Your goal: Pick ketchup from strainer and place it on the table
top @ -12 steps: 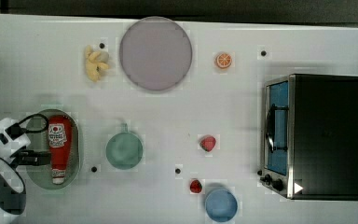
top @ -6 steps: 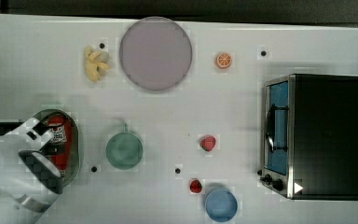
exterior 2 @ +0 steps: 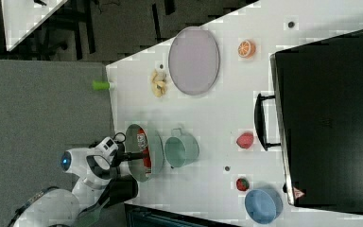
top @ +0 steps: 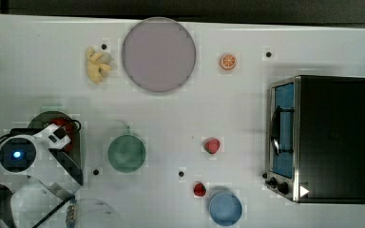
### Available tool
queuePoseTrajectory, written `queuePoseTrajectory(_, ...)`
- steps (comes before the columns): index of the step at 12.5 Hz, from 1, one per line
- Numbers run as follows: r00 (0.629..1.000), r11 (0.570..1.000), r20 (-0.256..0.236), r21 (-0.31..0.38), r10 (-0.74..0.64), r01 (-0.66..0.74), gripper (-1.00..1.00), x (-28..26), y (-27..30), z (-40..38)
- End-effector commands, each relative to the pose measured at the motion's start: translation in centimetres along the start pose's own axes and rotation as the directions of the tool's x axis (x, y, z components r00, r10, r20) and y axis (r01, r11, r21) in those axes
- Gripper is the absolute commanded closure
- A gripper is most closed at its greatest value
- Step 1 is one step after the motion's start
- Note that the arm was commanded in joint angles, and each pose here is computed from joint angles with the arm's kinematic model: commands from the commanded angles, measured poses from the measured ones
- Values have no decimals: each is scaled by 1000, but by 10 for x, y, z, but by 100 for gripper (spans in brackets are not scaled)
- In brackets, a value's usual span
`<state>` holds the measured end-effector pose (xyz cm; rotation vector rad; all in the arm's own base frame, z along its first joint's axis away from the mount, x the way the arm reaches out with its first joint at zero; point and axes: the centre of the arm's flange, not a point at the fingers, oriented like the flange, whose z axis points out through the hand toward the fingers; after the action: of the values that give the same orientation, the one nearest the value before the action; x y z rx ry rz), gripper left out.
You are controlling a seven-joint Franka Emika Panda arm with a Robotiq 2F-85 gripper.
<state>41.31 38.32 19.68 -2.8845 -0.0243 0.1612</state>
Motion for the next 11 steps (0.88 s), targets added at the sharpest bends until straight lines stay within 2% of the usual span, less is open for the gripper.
queuePoseTrajectory(1,999,999,-17,11,47,-47,-100,7,1,6)
queuePoseTrajectory(6,998,998,-3,-19,59,-59,-100,14,6,35)
queuePoseTrajectory(7,998,998,-5,-27,57,-57,-92,14,7,38)
queuePoseTrajectory(10,999,999,-26,-13,47,-48,-20,17,-1,32)
queuePoseTrajectory(11,998,999,-40,-11,43,-43,-12,19,-5,24)
